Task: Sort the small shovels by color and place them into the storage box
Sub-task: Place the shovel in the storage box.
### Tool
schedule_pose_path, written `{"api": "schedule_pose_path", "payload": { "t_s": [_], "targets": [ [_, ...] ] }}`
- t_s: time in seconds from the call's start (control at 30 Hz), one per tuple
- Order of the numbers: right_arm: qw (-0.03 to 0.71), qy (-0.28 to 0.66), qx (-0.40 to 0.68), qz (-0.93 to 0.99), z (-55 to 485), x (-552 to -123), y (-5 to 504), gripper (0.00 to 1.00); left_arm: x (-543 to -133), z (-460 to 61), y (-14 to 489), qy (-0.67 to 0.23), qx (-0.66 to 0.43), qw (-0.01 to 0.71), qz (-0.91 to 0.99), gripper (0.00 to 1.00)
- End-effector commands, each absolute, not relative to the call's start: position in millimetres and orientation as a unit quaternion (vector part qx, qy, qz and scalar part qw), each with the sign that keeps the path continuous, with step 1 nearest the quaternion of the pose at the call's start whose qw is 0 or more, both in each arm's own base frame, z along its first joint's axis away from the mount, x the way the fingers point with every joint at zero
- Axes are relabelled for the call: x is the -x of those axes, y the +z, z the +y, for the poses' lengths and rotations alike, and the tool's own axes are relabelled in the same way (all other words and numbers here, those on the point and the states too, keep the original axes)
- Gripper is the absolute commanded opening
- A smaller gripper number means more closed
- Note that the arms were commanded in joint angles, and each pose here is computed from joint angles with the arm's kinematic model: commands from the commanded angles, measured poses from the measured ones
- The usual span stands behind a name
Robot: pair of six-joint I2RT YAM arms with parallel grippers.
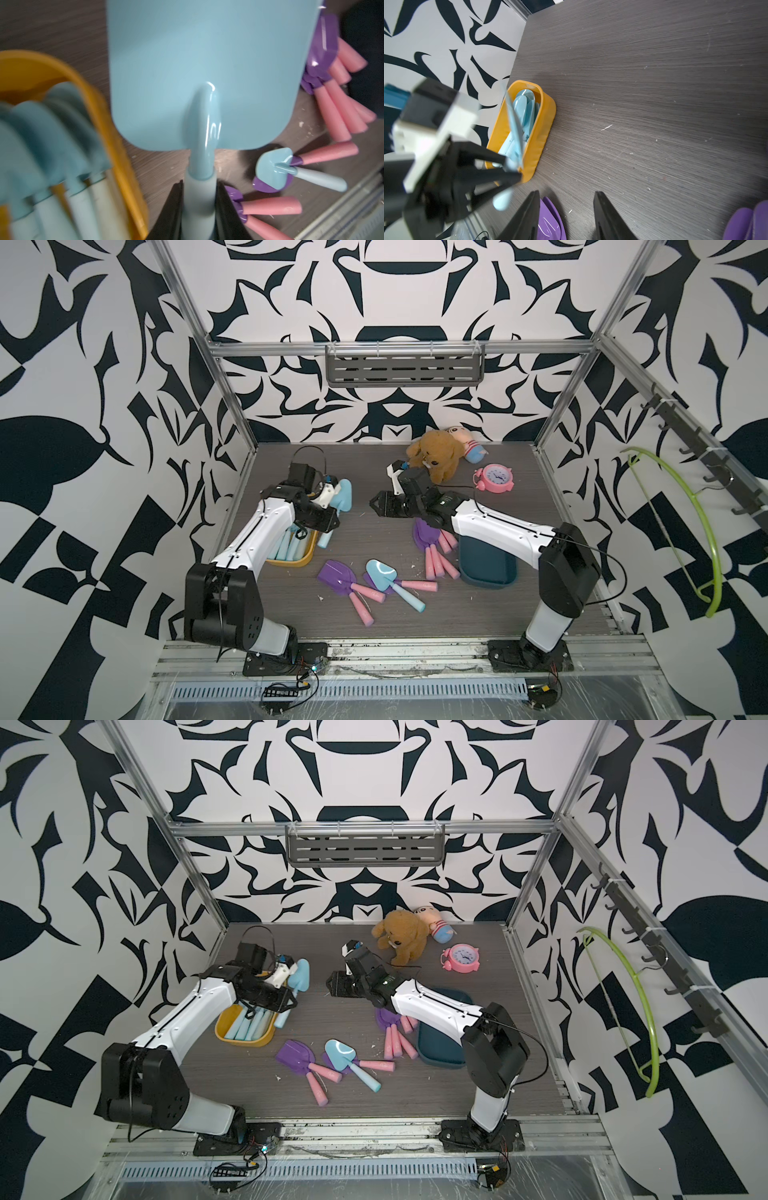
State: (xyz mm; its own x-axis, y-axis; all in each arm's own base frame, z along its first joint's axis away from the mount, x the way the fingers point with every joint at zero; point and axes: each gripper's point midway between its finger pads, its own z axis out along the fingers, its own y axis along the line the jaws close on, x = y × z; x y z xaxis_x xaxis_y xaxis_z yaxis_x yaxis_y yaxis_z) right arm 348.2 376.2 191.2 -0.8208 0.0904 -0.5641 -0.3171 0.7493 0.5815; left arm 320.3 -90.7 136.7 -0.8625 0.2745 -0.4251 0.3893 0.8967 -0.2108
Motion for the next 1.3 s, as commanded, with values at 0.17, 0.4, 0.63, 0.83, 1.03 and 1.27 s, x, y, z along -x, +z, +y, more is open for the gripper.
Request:
{"api": "schedule_pose_path", "payload": {
  "t_s": [0.17, 0.4, 0.63, 0.83, 1.03, 1.27],
  "targets": [
    [0.325, 0.339, 0.073, 0.88, 363.8, -346.8, 214.2, 0.47, -314.8, -9.1, 124.1, -0.082, -0.055, 0.208, 0.973, 0.02],
    [0.327, 0.334, 0.077, 0.881, 358.8, -344.0, 211.2, 0.47, -316.5, 13.9, 104.5, -0.039, -0.042, 0.173, 0.983, 0.08],
    [0.333, 0.326, 0.076, 0.882, 350.6, -342.5, 208.3, 0.47, -320.5, 21.5, 90.6, -0.026, -0.039, 0.151, 0.987, 0.14],
    [0.333, 0.322, 0.076, 0.883, 347.8, -342.1, 204.9, 0.47, -322.3, 29.0, 80.2, -0.009, -0.039, 0.133, 0.99, 0.26],
    [0.333, 0.318, 0.076, 0.884, 343.9, -341.2, 202.1, 0.47, -321.8, 33.5, 75.9, 0.003, -0.037, 0.123, 0.992, 0.36],
    [0.334, 0.317, 0.073, 0.884, 341.1, -341.9, 202.4, 0.47, -319.3, 36.1, 74.3, 0.007, -0.031, 0.119, 0.992, 0.29]
  ]
}}
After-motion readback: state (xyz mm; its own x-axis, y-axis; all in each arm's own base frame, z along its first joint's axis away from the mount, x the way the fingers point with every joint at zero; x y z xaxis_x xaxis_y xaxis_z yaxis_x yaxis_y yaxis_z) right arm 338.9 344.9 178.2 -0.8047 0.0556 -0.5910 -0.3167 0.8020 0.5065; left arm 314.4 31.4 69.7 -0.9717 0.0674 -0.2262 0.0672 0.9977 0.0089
